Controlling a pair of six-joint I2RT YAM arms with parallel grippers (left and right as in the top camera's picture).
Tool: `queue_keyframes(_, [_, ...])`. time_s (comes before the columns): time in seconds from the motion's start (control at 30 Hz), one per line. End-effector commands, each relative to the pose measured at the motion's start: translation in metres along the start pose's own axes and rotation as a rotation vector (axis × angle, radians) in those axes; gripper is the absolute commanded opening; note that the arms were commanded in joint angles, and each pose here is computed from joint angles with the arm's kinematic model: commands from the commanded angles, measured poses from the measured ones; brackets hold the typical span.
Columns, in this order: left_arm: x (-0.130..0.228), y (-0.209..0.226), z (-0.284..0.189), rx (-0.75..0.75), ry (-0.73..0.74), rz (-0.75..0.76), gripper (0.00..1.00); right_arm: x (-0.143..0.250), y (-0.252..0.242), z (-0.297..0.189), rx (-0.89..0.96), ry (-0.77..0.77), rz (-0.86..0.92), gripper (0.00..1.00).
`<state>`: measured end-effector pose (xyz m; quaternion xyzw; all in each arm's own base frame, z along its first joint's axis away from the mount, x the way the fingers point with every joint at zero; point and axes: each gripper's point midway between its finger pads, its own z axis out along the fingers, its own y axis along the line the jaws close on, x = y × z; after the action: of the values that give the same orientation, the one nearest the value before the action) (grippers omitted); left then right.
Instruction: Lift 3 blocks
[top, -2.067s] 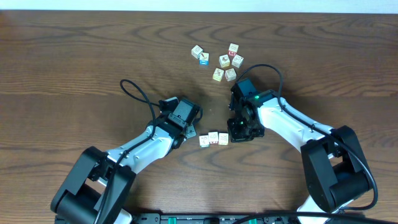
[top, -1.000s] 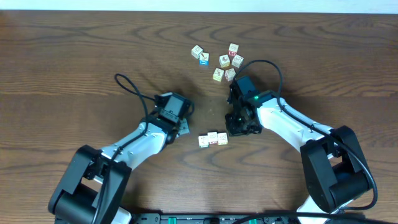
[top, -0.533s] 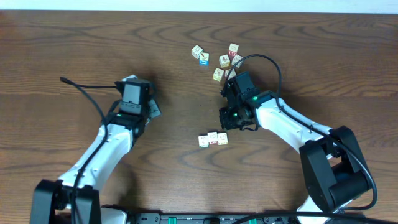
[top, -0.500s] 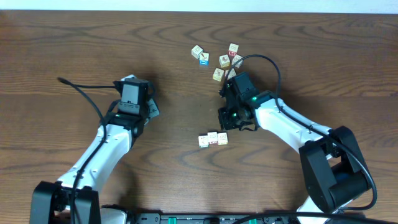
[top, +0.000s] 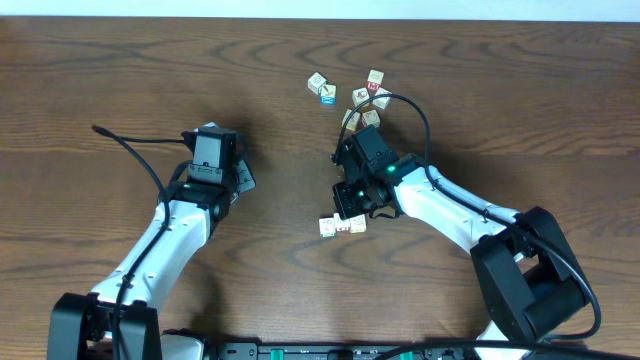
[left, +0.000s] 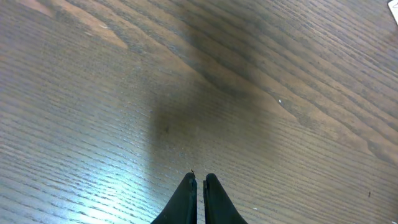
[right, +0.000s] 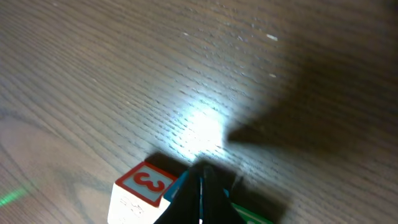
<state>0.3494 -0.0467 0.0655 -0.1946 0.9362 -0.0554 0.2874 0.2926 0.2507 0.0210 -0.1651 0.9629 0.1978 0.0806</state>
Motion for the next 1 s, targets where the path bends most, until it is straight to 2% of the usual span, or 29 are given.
queue_keyframes(0.0, [0.001,0.003,-0.001,-0.005,0.000,0.012,0.07,0.007,0.002,0.002,-0.003,0.027,0.017,0.01])
queue_keyframes(0.5, [0.001,0.003,-0.001,-0.005,0.000,0.012,0.08,0.015,-0.001,0.002,0.007,0.059,0.027,0.01])
queue_keyframes(0.83, [0.001,0.003,-0.001,-0.005,0.001,0.017,0.08,-0.004,-0.008,0.000,0.014,-0.013,0.031,0.03])
queue_keyframes(0.97, [0.003,0.003,-0.001,-0.007,0.006,0.028,0.08,-0.005,-0.031,-0.003,0.112,-0.027,0.096,0.01])
